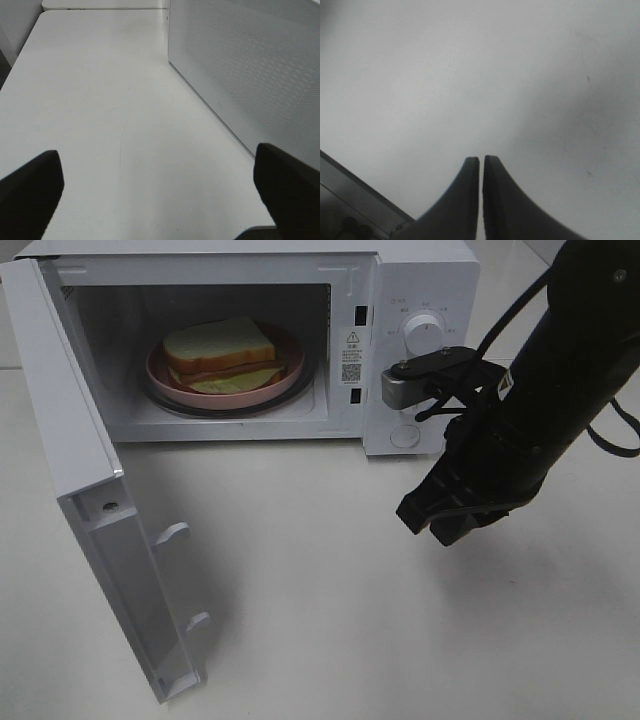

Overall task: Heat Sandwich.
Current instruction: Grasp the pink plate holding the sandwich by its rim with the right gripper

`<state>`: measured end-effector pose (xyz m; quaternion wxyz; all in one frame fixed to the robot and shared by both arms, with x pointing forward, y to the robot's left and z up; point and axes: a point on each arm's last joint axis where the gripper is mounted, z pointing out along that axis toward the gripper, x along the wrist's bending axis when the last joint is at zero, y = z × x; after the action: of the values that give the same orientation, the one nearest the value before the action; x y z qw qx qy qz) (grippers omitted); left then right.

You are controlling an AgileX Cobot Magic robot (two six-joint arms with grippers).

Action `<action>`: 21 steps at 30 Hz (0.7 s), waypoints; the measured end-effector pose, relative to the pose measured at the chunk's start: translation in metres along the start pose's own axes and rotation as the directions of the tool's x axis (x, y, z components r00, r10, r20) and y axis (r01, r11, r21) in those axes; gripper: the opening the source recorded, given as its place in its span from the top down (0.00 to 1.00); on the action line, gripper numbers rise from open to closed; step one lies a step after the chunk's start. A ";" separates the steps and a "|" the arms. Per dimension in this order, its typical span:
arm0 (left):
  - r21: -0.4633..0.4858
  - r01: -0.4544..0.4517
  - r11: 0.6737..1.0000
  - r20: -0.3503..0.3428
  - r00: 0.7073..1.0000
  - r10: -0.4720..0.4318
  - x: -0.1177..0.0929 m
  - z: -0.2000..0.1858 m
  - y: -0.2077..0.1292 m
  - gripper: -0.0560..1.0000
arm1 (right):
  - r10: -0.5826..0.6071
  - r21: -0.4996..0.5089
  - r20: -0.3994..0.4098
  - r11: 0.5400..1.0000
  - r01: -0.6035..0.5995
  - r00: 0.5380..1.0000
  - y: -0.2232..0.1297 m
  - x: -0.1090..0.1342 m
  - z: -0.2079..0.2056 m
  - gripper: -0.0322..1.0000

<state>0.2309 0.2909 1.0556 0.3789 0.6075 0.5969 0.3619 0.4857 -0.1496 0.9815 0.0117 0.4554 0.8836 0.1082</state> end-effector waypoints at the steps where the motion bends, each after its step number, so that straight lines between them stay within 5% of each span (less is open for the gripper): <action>1: 0.000 0.000 1.000 0.000 1.000 0.000 0.000 0.000 0.000 0.02 | -0.066 0.007 0.001 0.998 0.066 0.998 0.001 0.000 -0.002 0.92; 9: 0.000 0.000 1.000 0.000 1.000 0.000 0.000 0.000 0.000 0.02 | -0.294 0.028 0.004 0.955 0.294 0.956 0.000 -0.001 -0.004 0.91; 14: 0.000 0.000 1.000 0.000 1.000 0.000 0.000 0.000 0.000 0.02 | -0.471 0.032 -0.001 0.882 0.471 0.882 0.000 -0.001 -0.004 0.90; 19: 0.000 0.000 1.000 0.000 1.000 0.000 0.000 0.000 0.000 0.02 | -0.638 0.032 -0.006 0.770 0.637 0.770 0.000 -0.001 -0.004 0.90; 21: 0.000 0.000 1.000 0.000 1.000 0.000 0.000 0.000 0.000 0.02 | -0.730 0.034 -0.008 0.682 0.730 0.683 0.000 -0.002 -0.004 0.89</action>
<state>0.2309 0.2909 1.0556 0.3789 0.6075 0.5969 0.3619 0.4863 -0.1515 0.9852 0.0487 0.0664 0.9935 0.0782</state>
